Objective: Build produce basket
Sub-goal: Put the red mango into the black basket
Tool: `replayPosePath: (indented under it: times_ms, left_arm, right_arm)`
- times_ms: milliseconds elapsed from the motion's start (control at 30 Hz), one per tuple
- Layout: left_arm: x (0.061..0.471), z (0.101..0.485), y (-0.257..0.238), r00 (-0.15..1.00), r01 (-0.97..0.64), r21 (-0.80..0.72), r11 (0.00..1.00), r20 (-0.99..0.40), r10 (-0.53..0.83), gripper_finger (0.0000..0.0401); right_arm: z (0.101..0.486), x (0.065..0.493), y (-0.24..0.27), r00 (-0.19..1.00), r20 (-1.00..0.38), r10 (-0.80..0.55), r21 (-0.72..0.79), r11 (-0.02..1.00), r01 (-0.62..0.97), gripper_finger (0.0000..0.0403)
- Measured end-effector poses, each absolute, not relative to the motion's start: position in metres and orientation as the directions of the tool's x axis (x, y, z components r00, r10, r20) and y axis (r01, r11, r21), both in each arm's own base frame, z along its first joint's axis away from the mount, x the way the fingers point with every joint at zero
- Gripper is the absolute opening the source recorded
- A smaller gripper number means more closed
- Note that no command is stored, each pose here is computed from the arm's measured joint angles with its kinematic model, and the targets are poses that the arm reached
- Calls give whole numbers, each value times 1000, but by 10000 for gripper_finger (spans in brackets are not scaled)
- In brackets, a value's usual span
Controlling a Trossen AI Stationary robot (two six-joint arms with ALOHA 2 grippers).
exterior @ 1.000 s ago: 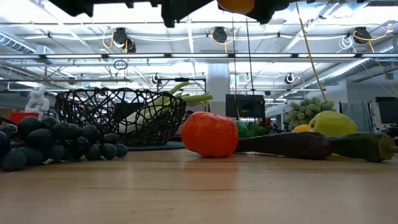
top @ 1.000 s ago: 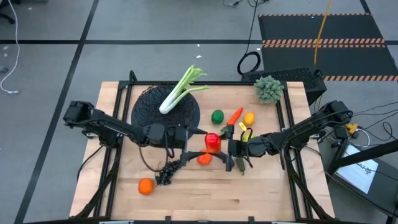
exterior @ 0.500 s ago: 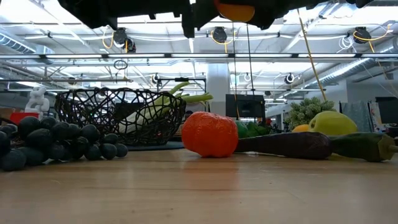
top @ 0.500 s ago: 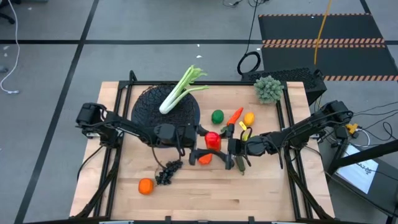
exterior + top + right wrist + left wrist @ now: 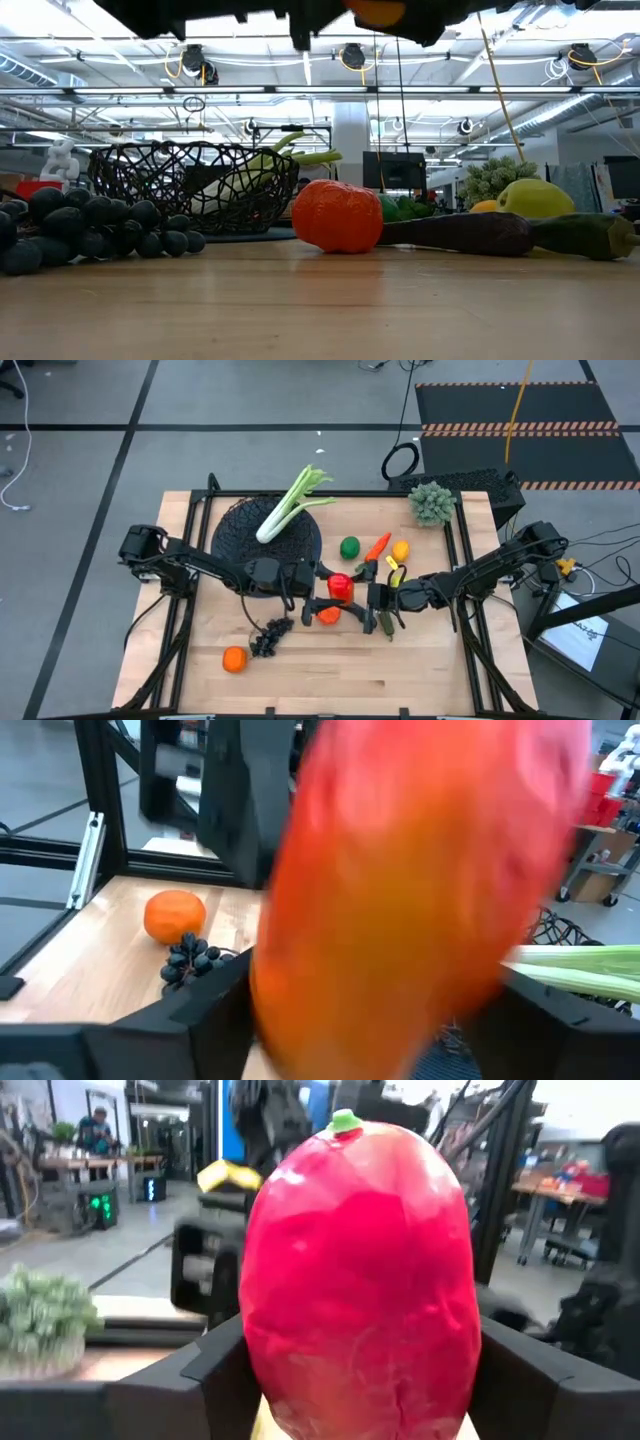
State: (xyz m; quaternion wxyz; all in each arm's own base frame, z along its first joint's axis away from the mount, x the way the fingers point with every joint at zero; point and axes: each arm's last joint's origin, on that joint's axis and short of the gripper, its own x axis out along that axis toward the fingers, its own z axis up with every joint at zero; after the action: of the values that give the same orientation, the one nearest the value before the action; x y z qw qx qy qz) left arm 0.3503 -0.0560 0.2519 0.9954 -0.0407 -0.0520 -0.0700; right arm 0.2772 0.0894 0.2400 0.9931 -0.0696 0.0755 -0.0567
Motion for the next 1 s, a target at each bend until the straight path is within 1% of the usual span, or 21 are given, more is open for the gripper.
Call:
replayPosePath:
  times_ms: [33,100,200,267,333,433,600,767,867,1000]
  left_arm:
    - [349,256,-56,983,147,-69,987,120,-138,280]
    - [343,263,-55,985,147,-54,988,100,-141,280]
    - [333,275,-54,987,145,-26,989,73,-143,265]
    - [321,284,-52,991,134,-12,991,16,-134,253]
    - [311,294,-49,994,107,-6,994,-10,-107,248]
    - [290,305,-44,995,52,23,998,-88,-50,255]
    - [255,321,-31,976,-101,100,990,-184,119,274]
    - [225,326,-12,905,-287,202,936,-263,335,263]
    - [216,323,3,838,-377,263,888,-311,448,254]
    - [214,317,27,757,-458,306,834,-357,547,260]
  right_arm:
    - [241,277,89,983,-139,-122,-135,985,103,306]
    - [240,277,89,982,-143,-122,-136,985,103,321]
    - [239,277,89,980,-155,-123,-142,985,101,334]
    - [237,276,89,977,-174,-122,-150,984,96,337]
    - [234,275,90,971,-207,-122,-150,984,92,337]
    - [232,273,89,963,-238,-125,-136,986,95,337]
    - [232,270,87,954,-272,-128,-122,988,98,337]
    - [234,269,87,956,-265,-125,-118,988,97,337]
    - [234,269,87,956,-265,-125,-119,988,97,336]
    - [234,269,87,956,-266,-125,-121,988,96,336]
